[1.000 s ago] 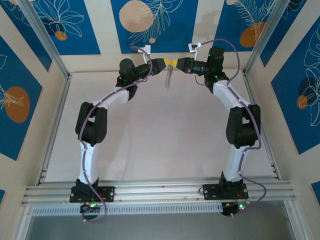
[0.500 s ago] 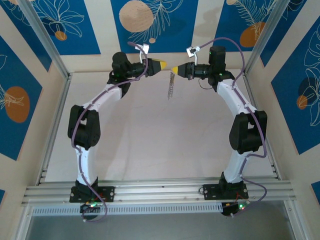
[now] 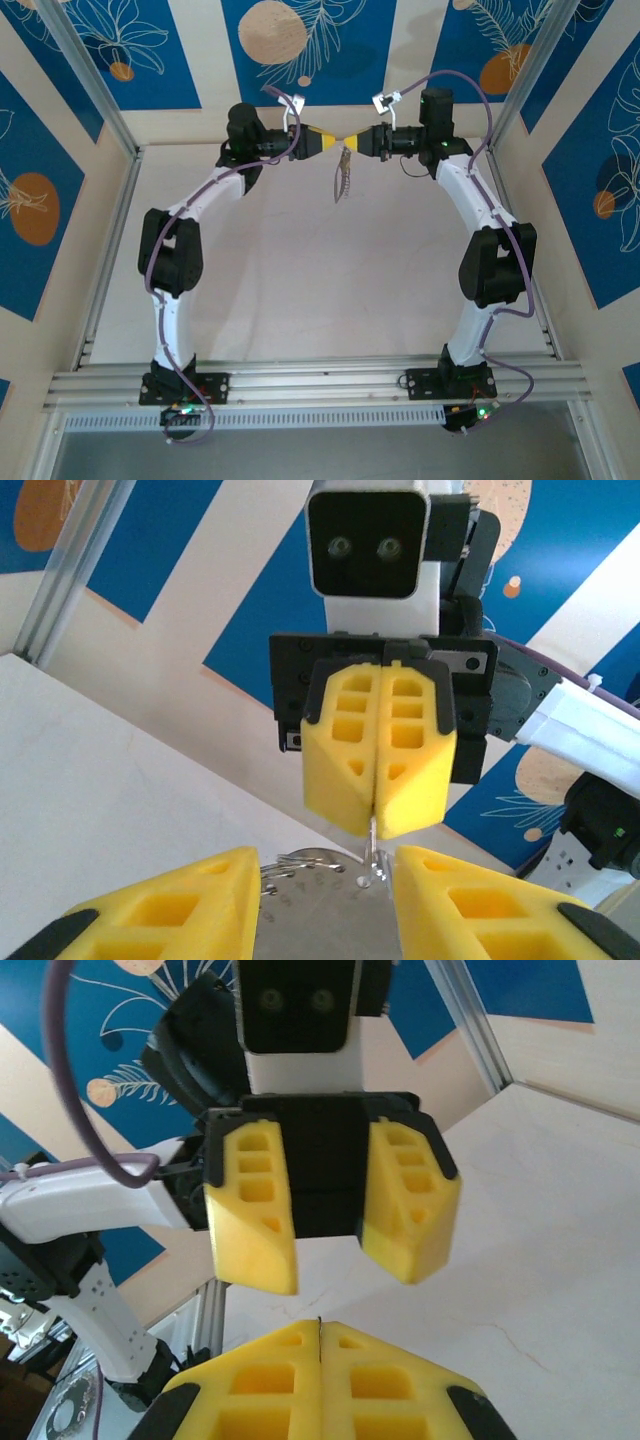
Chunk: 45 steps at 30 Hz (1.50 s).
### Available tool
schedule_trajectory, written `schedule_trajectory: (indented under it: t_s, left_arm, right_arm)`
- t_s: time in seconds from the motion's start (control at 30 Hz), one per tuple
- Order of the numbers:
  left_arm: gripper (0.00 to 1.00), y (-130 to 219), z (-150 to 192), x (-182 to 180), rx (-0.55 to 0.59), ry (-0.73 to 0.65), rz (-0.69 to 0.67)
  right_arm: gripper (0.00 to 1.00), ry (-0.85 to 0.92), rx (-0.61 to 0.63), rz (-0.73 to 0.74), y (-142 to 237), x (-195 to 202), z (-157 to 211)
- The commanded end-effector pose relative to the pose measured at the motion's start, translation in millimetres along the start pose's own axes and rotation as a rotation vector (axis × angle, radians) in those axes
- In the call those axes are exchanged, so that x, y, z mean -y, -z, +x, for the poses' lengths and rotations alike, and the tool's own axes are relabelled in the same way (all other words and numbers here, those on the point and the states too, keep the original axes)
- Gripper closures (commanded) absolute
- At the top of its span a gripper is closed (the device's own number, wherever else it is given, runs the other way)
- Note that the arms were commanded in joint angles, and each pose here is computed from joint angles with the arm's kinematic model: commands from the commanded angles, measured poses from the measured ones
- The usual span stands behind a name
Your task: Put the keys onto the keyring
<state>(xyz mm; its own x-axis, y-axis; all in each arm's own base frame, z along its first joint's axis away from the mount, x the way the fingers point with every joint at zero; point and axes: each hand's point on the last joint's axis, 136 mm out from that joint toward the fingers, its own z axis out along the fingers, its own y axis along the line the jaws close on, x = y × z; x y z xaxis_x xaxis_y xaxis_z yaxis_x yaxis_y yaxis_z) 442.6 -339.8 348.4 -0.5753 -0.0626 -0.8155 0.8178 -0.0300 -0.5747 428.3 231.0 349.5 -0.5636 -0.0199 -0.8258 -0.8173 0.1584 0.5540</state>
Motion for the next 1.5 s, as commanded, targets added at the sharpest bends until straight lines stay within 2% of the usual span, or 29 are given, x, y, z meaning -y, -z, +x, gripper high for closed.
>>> schedule_trajectory:
  t_s: [0.0, 0.7, 0.77, 0.97, 1.2, 1.3, 1.47]
  left_arm:
    - [0.61, -3.7, -2.1, 10.6, -0.024, -0.040, 0.064]
    - [0.62, -20.7, 3.1, 22.1, -0.041, -0.040, 0.138]
    - [0.65, -22.0, 4.7, 23.1, -0.047, -0.037, 0.144]
    - [0.84, -22.2, 6.1, 25.8, -0.050, -0.037, 0.164]
    - [0.90, -24.1, 7.0, 37.1, -0.066, -0.046, 0.206]
    - [1.00, -25.5, 8.3, 43.9, -0.076, -0.052, 0.230]
    - [1.00, -27.1, 7.9, 53.7, -0.074, -0.064, 0.263]
  right_arm:
    - [1.00, 0.026, -0.012, -0.053, 2.9, -16.2, -5.3]
    - [1.00, 0.014, -0.032, -0.067, -10.6, -13.6, -3.2]
    - [1.00, 0.012, -0.032, -0.065, -11.0, -12.2, -3.4]
    - [1.00, 0.009, -0.032, -0.060, -11.9, -9.7, -3.4]
    - [1.00, 0.001, -0.030, -0.050, -12.0, -5.9, -3.8]
    - [1.00, -0.005, -0.027, -0.050, -13.1, -3.6, -4.9]
    - [1.00, -0.012, -0.014, -0.039, -13.2, -0.5, -9.1]
